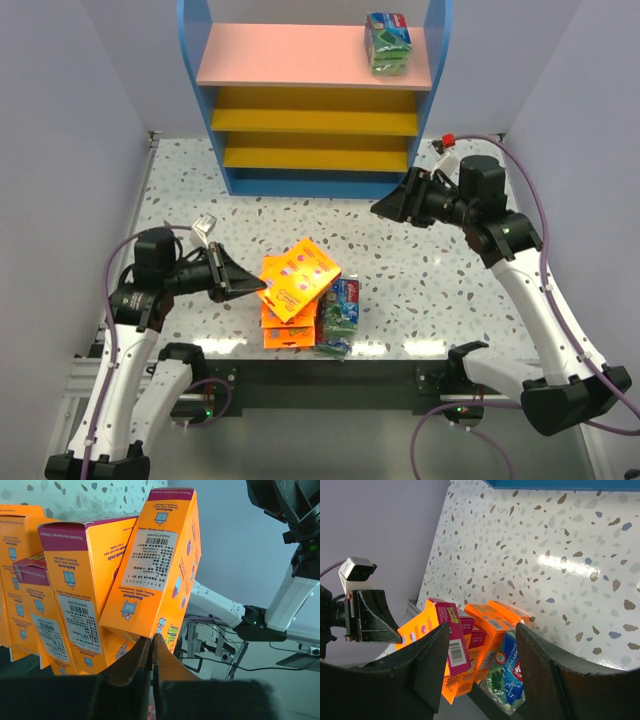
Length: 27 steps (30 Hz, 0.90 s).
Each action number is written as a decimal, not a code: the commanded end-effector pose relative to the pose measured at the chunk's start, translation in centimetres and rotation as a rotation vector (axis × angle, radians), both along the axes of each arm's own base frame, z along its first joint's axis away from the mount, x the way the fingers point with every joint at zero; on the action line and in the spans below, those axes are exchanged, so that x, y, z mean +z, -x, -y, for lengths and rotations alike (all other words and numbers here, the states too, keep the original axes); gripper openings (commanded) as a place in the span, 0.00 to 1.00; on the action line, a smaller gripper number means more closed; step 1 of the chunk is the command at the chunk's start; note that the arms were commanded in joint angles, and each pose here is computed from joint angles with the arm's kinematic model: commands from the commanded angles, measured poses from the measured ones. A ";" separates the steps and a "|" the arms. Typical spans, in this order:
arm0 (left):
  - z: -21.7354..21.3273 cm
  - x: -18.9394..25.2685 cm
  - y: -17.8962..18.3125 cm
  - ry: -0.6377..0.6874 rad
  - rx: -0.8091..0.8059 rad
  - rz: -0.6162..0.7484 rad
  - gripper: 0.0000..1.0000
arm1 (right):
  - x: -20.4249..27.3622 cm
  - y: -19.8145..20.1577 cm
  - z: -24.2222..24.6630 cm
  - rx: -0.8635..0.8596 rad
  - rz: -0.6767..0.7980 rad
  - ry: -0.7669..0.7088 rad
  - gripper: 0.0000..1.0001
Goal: Place and organize the cleaning sponges onto the shelf
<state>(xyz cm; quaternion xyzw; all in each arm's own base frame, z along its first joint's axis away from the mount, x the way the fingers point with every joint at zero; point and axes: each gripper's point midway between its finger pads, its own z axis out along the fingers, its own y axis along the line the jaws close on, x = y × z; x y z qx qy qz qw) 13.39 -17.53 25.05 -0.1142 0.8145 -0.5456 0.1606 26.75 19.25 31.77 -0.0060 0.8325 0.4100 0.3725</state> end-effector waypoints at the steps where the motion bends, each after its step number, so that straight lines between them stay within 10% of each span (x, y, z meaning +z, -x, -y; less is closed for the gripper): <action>1: 0.4 1.4 -0.2 0.026 -0.045 0.082 0.03 | 0.7 0.3 0.1 0.001 0.021 -0.015 0.59; 12: 0.7 11.5 -6.5 0.182 0.104 0.404 0.00 | 1.7 0.9 0.1 0.001 0.026 -0.033 0.58; 27: -0.9 13.4 -20.1 0.323 0.251 0.552 0.00 | 2.8 2.8 0.9 -0.004 0.035 -0.020 0.58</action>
